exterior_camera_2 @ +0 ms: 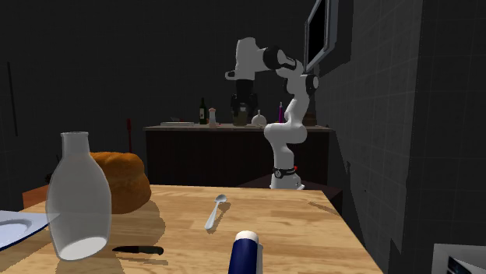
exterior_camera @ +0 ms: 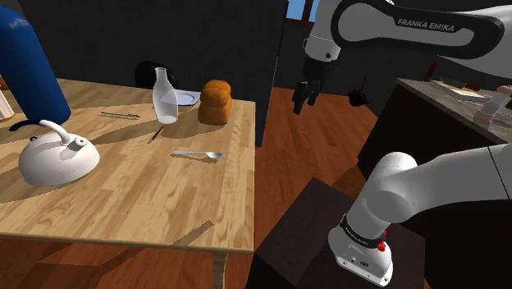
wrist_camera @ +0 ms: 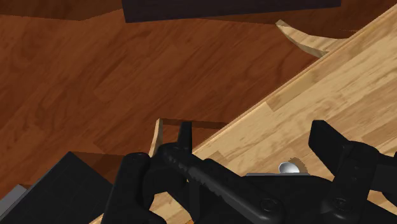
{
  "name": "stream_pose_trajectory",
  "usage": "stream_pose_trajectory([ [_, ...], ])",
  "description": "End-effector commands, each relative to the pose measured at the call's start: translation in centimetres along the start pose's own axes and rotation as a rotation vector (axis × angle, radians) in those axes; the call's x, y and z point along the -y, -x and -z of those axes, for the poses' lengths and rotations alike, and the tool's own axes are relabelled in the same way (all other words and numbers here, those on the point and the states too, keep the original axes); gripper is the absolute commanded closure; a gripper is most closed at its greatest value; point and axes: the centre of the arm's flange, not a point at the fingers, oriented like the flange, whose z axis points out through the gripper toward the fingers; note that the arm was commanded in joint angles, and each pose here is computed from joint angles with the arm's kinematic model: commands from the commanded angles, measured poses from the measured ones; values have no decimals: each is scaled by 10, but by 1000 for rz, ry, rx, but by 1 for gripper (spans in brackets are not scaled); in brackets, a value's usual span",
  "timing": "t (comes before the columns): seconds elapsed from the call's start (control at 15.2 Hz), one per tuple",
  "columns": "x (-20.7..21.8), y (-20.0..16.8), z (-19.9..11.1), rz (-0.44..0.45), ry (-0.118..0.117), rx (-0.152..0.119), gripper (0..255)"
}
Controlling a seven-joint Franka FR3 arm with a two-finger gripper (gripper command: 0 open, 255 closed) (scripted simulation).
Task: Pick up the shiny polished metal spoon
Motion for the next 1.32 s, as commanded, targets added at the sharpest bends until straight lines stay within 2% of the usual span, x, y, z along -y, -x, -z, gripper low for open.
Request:
stream_pose_trajectory([
  [0.0,0,0,0,0,0,0,0],
  [1.25,77,-171,-143,268,-118,-89,0],
])
